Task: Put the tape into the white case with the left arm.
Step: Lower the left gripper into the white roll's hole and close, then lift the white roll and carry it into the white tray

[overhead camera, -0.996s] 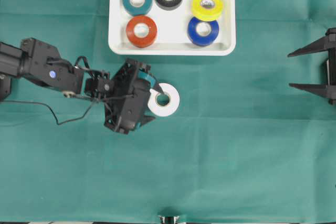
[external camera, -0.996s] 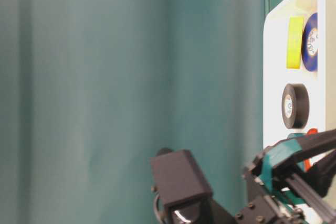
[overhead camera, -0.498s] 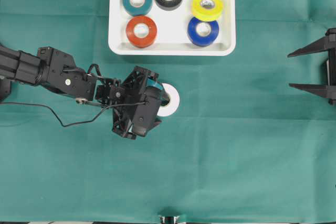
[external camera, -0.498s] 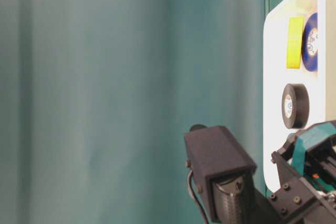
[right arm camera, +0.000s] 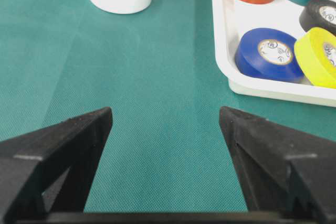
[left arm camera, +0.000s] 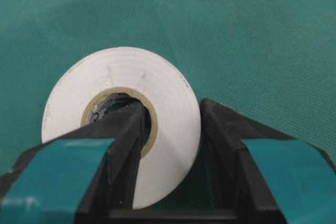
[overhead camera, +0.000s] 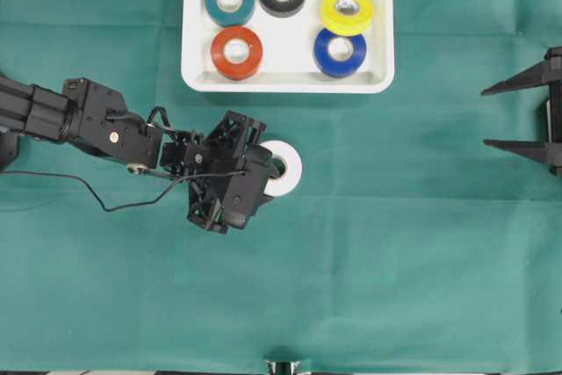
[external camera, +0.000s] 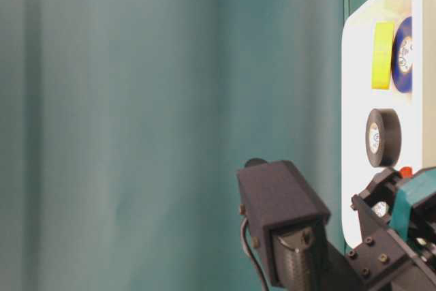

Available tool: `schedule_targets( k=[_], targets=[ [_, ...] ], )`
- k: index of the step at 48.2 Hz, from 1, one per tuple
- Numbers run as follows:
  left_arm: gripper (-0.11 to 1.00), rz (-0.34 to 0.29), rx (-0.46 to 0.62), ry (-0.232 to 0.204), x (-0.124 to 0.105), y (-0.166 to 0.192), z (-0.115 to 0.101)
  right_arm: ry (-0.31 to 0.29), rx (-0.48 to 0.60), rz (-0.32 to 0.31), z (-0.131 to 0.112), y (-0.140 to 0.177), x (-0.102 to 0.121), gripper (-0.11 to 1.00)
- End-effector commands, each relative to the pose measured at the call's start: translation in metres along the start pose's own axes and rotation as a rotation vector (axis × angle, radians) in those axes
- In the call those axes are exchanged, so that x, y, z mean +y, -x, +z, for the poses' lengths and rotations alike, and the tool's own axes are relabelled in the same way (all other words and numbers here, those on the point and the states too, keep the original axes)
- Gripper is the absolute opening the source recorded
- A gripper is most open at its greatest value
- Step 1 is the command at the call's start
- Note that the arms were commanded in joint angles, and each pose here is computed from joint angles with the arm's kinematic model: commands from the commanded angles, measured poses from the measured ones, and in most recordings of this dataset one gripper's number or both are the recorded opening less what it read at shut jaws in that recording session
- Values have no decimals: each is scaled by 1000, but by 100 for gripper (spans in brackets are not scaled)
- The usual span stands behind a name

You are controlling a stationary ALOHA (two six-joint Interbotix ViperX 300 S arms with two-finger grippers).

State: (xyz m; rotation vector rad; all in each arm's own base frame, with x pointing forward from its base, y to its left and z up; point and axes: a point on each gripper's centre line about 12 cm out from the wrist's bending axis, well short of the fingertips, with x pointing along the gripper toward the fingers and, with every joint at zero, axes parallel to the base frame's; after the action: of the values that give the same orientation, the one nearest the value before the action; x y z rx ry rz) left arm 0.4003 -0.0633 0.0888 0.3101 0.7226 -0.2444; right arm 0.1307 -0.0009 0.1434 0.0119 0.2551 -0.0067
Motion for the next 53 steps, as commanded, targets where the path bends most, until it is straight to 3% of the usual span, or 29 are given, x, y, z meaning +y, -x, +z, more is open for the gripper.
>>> schedule_targets(
  k=[1,28,43,53],
  targets=[
    [30,15,-53,3,5,11,17,-2,-15,0,5,-1,0,86],
    [30,32,-114,-5,18,67,59,-2,-15,0,5,-1,0,86],
    [30,36,-78,1,24,70,55,-2,-15,0,5,-1,0,86],
    [30,95,-59,51,56,68,47,-2,-15,0,5,-1,0,86]
  ],
)
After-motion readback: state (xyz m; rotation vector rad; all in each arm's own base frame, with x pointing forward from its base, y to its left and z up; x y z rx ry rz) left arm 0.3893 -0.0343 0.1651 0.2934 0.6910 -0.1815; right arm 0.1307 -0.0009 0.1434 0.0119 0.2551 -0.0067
